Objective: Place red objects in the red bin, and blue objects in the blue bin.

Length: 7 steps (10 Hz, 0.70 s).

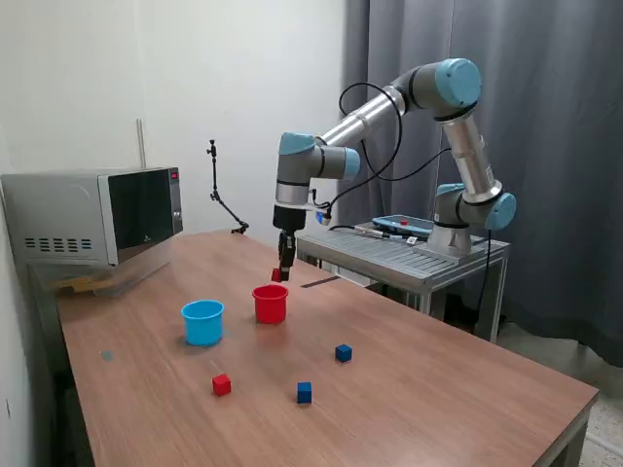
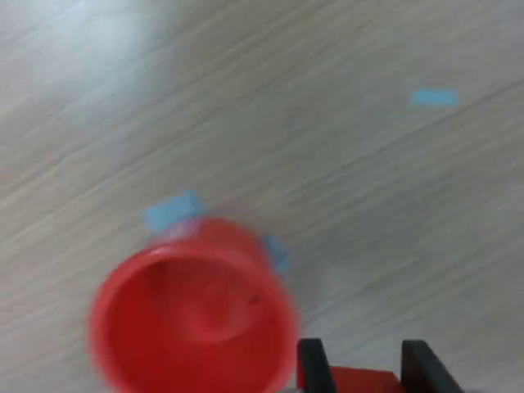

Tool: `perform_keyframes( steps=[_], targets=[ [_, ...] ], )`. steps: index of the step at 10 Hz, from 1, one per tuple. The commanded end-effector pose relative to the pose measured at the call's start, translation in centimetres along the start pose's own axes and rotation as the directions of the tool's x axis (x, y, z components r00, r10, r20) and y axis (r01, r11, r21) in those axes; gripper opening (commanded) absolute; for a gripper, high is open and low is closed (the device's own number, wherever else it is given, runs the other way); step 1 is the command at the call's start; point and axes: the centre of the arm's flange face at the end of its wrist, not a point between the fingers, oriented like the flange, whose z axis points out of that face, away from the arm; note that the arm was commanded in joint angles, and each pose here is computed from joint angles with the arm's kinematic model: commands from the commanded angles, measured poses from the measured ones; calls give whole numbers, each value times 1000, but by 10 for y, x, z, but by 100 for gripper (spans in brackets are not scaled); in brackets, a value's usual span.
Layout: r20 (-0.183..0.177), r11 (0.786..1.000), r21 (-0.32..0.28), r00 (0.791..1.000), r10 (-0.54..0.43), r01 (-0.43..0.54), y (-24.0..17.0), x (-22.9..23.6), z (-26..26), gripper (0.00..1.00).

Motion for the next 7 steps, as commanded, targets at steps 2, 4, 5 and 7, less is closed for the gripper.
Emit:
perform_keyframes(
  steps=[2,4,5,7],
  targets=[
    [21,997,27,997,70,-71,20,-49,-5,0],
    [20,997,26,997,75,-75,21,-51,-6,0],
    [20,997,27,997,73,-74,20,-50,-5,0],
    [29,996,50,997,75,-76,13,-53,5,0]
  ],
)
